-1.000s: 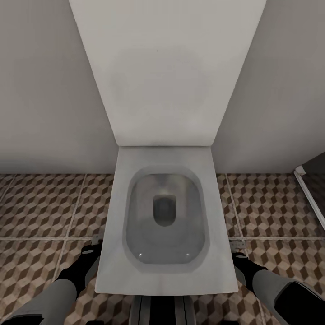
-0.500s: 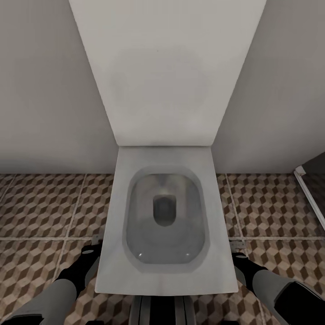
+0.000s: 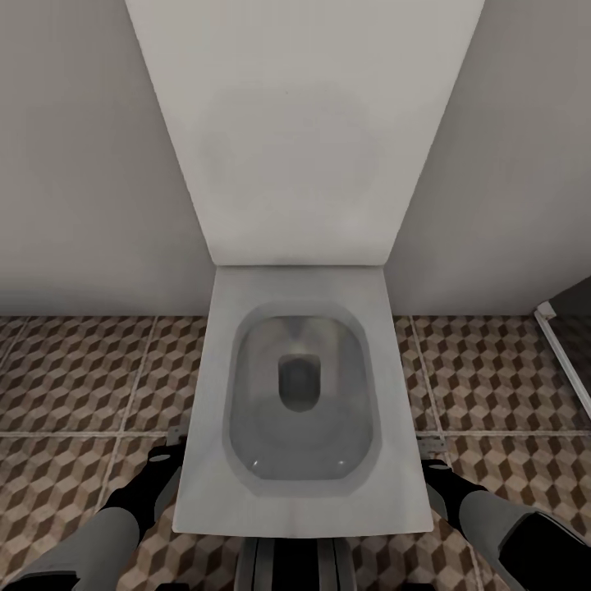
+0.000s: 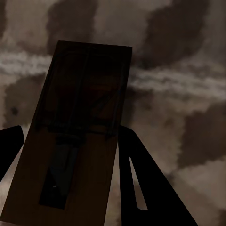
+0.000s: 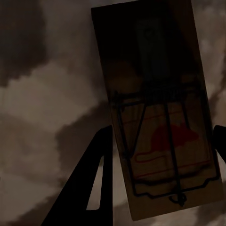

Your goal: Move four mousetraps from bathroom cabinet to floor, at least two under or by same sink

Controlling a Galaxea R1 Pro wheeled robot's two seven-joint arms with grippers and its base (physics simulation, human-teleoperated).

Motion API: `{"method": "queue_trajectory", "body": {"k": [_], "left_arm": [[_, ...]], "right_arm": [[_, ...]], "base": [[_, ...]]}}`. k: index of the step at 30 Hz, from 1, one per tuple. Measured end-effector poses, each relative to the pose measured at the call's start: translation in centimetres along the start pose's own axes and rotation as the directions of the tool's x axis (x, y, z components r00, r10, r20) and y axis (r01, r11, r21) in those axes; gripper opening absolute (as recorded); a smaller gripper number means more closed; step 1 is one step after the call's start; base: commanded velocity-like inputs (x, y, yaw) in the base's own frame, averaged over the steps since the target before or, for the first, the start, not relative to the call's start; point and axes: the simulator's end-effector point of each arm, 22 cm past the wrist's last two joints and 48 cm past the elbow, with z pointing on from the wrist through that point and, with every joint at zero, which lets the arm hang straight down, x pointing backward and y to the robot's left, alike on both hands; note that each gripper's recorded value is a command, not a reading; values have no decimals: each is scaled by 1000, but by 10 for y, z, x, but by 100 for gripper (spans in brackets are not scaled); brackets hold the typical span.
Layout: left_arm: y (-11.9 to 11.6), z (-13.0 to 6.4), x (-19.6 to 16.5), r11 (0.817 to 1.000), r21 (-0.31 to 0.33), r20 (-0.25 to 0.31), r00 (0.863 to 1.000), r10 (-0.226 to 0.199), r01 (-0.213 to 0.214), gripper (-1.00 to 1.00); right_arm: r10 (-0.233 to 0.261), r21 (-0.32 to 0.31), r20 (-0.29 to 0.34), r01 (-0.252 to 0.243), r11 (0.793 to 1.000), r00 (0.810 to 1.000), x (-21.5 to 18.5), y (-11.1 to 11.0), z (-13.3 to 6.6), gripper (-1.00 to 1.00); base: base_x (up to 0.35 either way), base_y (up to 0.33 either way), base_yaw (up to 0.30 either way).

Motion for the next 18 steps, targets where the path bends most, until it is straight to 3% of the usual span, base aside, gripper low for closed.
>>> {"method": "queue_trajectory", "body": {"k": [18], "left_arm": [[0, 0, 0, 1000, 1, 2, 1000, 0, 0, -100]], "right_arm": [[4, 1, 8, -4, 1000, 1000, -2, 0, 0, -100]], "base": [[0, 0, 0]]}}
